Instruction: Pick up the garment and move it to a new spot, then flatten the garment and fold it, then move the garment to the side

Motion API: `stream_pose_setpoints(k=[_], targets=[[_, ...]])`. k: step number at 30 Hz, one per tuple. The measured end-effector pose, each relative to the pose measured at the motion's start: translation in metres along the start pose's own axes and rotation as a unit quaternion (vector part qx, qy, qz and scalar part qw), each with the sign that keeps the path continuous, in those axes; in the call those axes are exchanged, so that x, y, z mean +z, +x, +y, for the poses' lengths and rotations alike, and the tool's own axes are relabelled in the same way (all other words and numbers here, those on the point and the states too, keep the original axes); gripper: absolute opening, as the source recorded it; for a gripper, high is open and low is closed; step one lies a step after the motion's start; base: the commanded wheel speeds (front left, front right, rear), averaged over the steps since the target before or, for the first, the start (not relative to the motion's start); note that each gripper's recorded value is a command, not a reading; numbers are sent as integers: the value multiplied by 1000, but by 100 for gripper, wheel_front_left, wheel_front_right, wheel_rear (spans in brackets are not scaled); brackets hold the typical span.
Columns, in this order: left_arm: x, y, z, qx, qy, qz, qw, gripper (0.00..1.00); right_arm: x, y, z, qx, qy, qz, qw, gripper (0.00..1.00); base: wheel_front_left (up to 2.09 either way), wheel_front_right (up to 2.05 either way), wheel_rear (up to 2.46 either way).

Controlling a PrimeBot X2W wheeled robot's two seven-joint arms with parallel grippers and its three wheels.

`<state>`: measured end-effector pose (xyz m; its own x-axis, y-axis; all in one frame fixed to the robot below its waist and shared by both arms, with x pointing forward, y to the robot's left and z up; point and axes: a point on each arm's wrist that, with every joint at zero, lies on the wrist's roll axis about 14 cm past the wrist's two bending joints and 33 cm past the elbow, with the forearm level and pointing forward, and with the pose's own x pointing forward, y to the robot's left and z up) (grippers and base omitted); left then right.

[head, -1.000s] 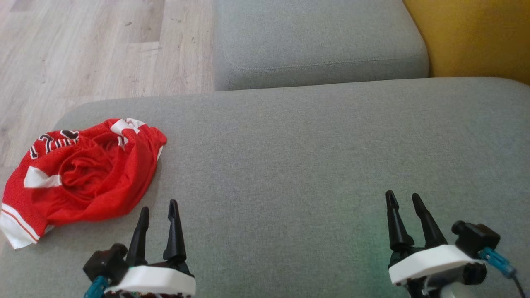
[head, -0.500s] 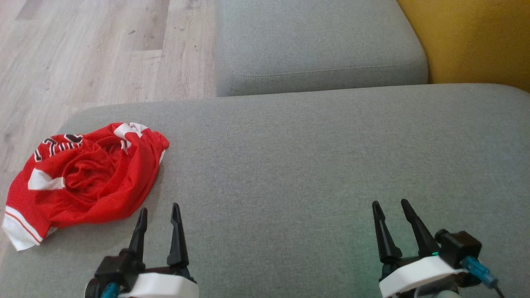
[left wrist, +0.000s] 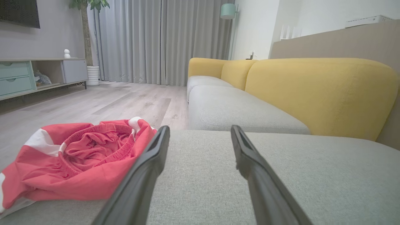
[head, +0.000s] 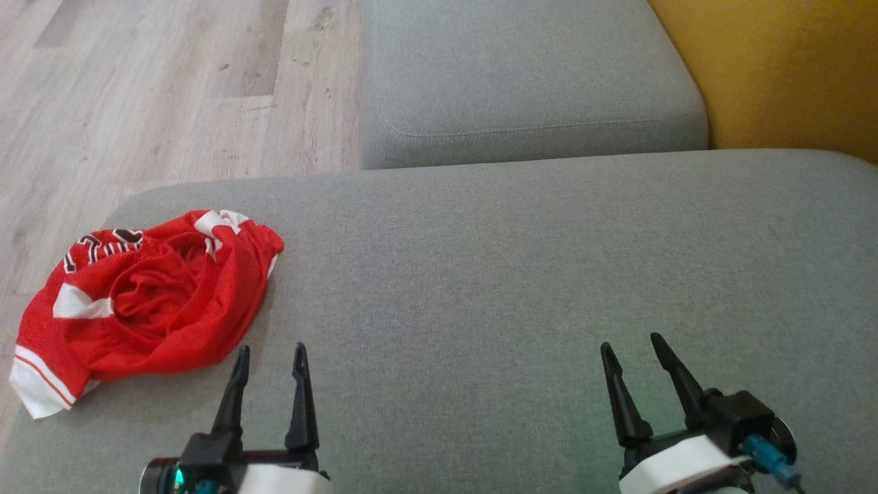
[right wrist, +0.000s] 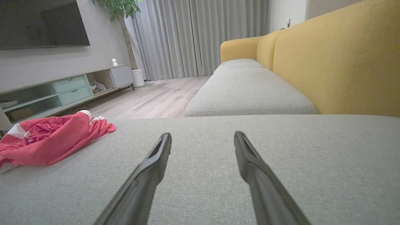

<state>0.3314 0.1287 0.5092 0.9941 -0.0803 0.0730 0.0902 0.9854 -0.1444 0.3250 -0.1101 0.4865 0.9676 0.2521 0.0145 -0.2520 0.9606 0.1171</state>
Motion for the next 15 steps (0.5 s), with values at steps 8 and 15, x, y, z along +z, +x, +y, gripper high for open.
stream_pose_setpoints(k=[8, 15], targets=[[-7, -6, -7, -16, 35, 3, 999, 100, 1, -1, 3, 9, -35, -5, 999, 100, 0, 0, 0], [-13, -7, -5, -13, 36, 12, 999, 100, 1, -1, 1, 7, -35, -4, 999, 100, 0, 0, 0]])
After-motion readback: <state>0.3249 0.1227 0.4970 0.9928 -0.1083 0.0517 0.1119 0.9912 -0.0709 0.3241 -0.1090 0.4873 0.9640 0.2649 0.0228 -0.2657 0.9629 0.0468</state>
